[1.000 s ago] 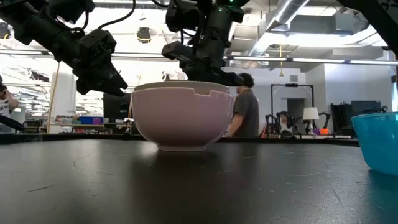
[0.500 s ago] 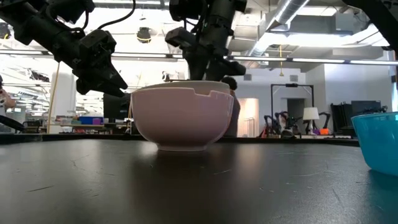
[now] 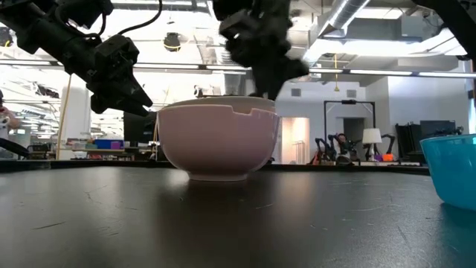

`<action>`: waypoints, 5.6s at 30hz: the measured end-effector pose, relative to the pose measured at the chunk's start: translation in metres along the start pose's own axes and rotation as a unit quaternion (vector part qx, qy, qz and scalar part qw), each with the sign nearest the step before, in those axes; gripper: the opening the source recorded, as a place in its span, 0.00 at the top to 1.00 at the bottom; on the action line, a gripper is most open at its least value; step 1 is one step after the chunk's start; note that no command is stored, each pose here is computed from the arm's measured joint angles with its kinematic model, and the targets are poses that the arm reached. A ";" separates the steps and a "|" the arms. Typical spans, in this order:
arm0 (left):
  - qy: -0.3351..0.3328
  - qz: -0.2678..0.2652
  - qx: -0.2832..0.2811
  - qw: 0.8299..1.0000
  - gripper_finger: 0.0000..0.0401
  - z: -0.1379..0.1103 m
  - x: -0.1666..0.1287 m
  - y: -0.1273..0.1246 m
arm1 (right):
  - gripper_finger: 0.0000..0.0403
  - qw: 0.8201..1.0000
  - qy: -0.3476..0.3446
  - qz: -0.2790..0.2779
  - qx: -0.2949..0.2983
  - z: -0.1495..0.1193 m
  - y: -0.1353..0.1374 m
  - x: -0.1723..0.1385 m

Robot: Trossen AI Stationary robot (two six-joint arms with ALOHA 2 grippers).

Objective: Nest bowls inside each other
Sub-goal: Stack the light blue bowl on the blue bowl, then return to Home Position

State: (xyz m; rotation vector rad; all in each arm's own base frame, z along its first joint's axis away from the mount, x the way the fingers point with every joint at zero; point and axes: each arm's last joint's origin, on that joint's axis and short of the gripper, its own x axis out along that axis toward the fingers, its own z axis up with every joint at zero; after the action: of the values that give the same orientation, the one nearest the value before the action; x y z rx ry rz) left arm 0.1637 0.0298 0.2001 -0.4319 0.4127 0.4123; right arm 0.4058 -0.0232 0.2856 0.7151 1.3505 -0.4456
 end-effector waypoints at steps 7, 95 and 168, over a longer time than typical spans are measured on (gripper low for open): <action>-0.001 0.000 -0.001 1.000 0.59 0.000 0.000 0.000 | 0.72 0.993 0.061 0.001 -0.101 -0.048 0.007 -0.036; -0.034 0.051 -0.042 0.997 0.59 0.003 0.000 0.003 | 1.00 0.979 -0.140 0.103 -0.112 0.033 -0.004 -0.005; -0.028 0.045 -0.047 0.998 0.59 0.002 0.000 0.002 | 0.57 0.994 -0.075 -0.008 -0.083 0.013 -0.009 -0.015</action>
State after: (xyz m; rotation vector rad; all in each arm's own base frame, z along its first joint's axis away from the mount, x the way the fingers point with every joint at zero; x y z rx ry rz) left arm 0.1633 0.0327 0.2010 -0.4928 0.3605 0.5306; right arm 0.4065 -0.0403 0.2993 0.5238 1.2363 -0.3870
